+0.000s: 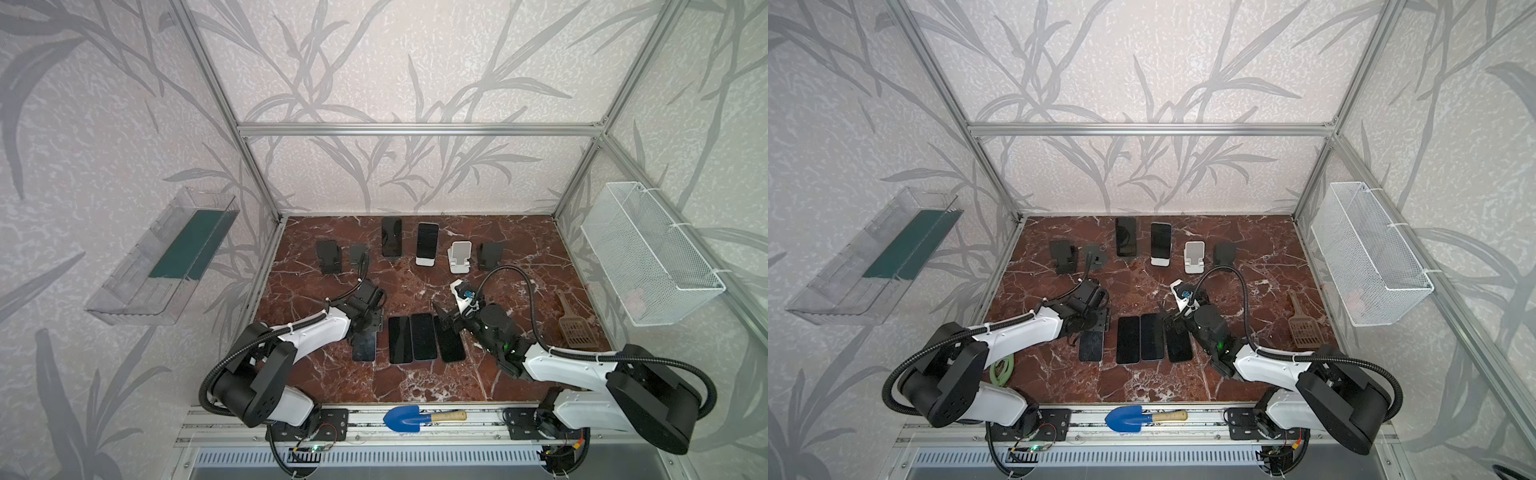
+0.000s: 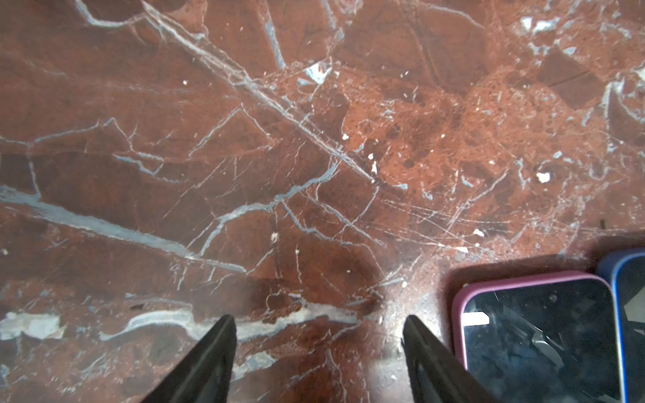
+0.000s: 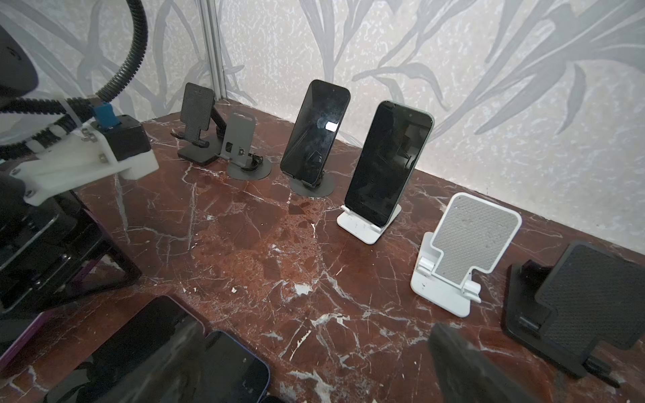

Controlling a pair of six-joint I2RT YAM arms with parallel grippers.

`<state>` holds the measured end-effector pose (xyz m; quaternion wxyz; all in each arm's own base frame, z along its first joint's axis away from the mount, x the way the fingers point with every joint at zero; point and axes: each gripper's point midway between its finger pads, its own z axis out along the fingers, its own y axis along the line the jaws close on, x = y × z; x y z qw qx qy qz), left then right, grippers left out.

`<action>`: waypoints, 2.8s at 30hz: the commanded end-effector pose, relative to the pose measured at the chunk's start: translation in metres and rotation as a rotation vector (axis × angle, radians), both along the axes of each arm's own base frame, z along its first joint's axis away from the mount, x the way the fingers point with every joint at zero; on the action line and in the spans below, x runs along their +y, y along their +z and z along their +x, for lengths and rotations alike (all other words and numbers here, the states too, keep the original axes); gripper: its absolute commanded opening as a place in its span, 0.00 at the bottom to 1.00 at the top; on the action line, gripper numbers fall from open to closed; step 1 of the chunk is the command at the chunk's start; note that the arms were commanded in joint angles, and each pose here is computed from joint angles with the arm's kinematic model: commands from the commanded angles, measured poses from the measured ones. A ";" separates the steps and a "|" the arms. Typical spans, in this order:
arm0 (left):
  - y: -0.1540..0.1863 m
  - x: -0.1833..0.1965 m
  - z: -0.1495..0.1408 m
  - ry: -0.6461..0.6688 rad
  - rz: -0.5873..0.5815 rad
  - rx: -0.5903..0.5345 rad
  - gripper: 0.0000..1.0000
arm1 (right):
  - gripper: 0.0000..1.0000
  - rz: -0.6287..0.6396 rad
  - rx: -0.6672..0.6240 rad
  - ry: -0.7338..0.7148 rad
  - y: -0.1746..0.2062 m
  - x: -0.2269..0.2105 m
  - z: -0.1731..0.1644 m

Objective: Remove the phone from the phone stand
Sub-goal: Place the phone at the center of the table.

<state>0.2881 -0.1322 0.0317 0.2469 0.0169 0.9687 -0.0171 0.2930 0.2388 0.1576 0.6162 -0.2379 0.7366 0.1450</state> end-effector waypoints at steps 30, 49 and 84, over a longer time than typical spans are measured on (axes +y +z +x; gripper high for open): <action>-0.032 -0.002 0.011 0.062 0.033 -0.042 0.55 | 0.99 0.034 -0.029 -0.025 0.009 -0.003 0.002; -0.034 -0.005 0.011 0.054 0.025 -0.031 0.66 | 0.99 0.032 -0.029 -0.026 0.009 -0.003 0.002; -0.033 -0.004 0.011 0.056 0.035 -0.025 0.77 | 0.99 0.032 -0.028 -0.029 0.008 -0.003 0.002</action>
